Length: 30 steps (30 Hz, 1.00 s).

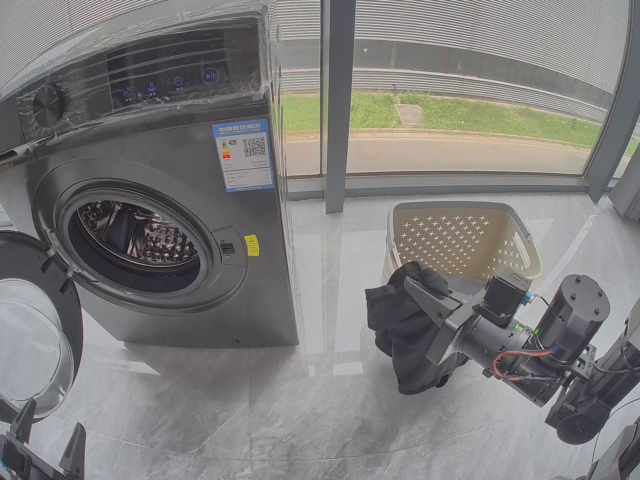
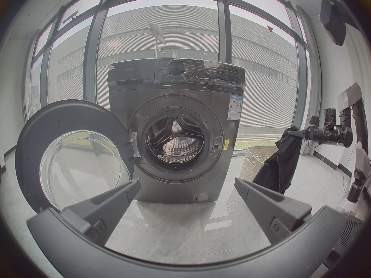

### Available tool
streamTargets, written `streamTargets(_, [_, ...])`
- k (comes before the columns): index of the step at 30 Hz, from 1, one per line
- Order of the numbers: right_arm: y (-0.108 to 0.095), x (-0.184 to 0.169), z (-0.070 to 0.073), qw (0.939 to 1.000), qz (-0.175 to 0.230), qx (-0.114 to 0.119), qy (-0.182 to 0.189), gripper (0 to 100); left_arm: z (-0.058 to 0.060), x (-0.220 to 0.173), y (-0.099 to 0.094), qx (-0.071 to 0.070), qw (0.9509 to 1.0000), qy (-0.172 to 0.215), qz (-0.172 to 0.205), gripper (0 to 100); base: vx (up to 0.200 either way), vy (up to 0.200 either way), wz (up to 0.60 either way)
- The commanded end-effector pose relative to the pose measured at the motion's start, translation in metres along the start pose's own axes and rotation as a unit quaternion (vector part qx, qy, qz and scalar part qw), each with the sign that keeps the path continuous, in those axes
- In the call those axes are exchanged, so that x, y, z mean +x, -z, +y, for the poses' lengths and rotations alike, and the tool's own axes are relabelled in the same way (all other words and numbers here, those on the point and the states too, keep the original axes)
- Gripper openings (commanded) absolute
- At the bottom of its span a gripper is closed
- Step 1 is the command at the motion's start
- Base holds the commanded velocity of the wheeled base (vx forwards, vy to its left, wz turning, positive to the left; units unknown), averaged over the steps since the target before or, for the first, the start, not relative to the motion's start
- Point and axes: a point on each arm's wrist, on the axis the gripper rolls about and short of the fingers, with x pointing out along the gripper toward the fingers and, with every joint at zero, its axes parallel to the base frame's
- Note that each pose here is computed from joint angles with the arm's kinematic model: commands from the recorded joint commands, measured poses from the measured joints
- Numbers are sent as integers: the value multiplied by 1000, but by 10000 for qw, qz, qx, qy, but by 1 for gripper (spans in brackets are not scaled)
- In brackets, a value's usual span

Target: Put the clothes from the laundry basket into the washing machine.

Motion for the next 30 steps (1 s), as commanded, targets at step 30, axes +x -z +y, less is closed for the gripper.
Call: streamTargets(30, [0, -7, 21, 9982, 58, 45, -595, 0, 0, 0, 5, -4, 10000, -7, -6, 100, -7, 113, 0])
